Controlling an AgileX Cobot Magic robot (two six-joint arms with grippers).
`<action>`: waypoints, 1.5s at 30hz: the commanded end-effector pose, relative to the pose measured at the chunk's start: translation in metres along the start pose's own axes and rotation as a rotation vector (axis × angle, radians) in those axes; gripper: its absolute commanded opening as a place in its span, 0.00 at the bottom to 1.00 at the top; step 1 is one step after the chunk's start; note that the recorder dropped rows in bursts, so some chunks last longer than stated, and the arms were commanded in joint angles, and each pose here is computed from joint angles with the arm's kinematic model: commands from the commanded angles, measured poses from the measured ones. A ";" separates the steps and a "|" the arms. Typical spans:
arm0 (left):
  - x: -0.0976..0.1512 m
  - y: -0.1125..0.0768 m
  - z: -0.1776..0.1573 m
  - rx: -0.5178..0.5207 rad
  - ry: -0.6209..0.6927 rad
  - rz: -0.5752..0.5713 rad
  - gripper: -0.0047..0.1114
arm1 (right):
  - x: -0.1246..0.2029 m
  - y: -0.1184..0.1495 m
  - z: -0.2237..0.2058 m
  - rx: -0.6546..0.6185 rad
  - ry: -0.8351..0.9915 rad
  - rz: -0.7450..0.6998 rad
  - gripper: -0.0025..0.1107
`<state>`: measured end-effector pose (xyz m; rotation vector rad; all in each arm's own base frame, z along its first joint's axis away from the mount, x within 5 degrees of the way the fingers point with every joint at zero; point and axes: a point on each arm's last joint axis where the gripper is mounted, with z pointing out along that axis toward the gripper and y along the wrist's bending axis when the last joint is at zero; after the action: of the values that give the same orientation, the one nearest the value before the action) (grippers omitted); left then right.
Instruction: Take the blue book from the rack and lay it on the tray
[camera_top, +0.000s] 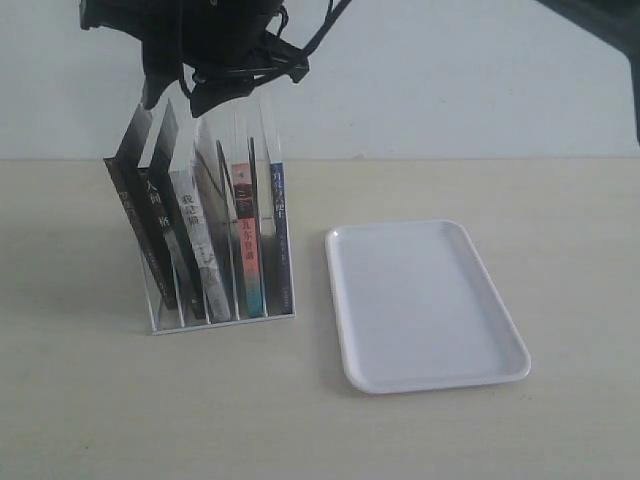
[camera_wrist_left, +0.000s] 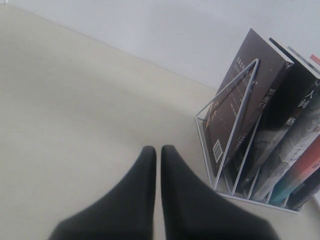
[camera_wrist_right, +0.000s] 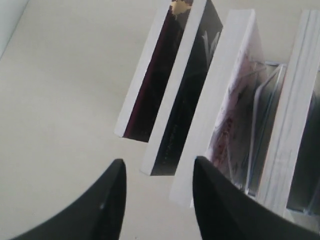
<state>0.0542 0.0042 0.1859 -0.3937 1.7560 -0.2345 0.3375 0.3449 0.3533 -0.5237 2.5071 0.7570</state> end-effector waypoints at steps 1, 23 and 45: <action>0.000 0.000 0.000 0.002 -0.003 -0.004 0.08 | 0.002 -0.005 0.014 0.046 0.011 0.006 0.39; 0.000 0.000 0.000 0.002 -0.003 -0.004 0.08 | 0.019 -0.025 0.070 0.114 0.127 0.067 0.10; 0.000 0.000 0.000 0.002 -0.003 -0.004 0.08 | -0.013 0.009 -0.057 0.075 -0.189 -0.023 0.02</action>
<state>0.0542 0.0042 0.1859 -0.3937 1.7560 -0.2345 0.3260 0.3227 0.3904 -0.4437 2.4371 0.6267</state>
